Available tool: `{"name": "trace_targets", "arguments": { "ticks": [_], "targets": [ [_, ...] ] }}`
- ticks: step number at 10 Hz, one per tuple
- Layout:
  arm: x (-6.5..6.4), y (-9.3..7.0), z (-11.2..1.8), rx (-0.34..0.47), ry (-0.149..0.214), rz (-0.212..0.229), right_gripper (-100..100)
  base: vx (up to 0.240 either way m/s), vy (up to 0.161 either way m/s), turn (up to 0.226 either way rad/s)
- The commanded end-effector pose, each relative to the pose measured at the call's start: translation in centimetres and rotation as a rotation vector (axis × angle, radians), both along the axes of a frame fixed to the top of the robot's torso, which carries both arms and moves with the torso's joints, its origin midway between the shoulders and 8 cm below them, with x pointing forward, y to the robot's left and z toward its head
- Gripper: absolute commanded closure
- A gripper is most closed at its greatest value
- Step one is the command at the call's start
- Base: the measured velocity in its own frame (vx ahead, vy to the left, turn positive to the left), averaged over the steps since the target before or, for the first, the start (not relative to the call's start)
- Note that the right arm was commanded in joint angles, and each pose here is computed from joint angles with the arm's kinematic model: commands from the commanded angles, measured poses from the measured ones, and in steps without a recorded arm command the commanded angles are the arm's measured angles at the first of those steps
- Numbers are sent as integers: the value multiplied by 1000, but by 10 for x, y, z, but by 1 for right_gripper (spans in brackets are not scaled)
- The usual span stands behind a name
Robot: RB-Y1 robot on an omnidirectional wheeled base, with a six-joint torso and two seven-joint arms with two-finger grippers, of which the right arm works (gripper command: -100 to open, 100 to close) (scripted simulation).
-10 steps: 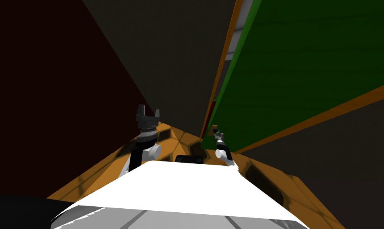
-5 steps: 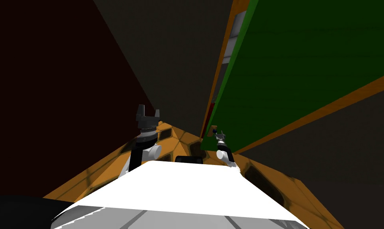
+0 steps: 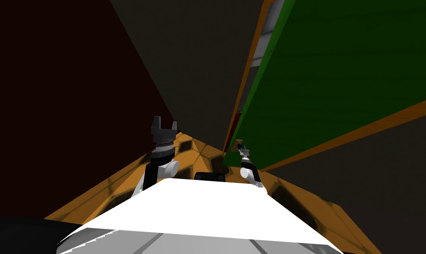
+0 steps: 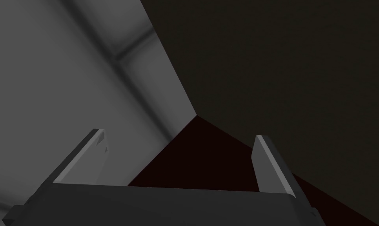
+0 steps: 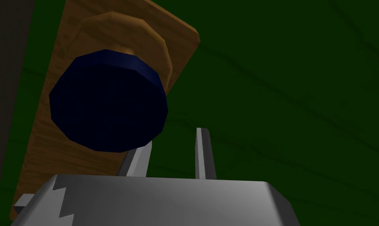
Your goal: Pull the door open
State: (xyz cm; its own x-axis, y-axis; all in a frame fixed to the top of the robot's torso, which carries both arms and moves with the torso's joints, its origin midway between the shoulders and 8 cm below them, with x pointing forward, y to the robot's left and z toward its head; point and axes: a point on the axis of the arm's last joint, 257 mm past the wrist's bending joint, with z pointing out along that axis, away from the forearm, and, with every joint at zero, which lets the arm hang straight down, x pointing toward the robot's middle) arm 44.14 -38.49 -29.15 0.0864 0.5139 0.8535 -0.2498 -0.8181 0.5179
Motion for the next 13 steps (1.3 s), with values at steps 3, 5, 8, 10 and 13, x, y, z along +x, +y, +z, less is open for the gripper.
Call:
{"name": "trace_targets", "arguments": {
  "ticks": [3, 5, 8, 10, 13],
  "targets": [
    [-1, 19, 3, 163, -37, 26, -100, -77, -32, 81],
    [-6, 19, 2, 271, -53, 23, -100, -90, -36, 135],
    [-11, 20, 0, 369, -67, 18, -100, -73, -26, 79],
    [-15, 21, -2, 452, -78, 14, -100, -96, -35, 96],
    [-20, 23, -5, 539, -89, 8, -100, -82, -35, 69]
  ]
}}
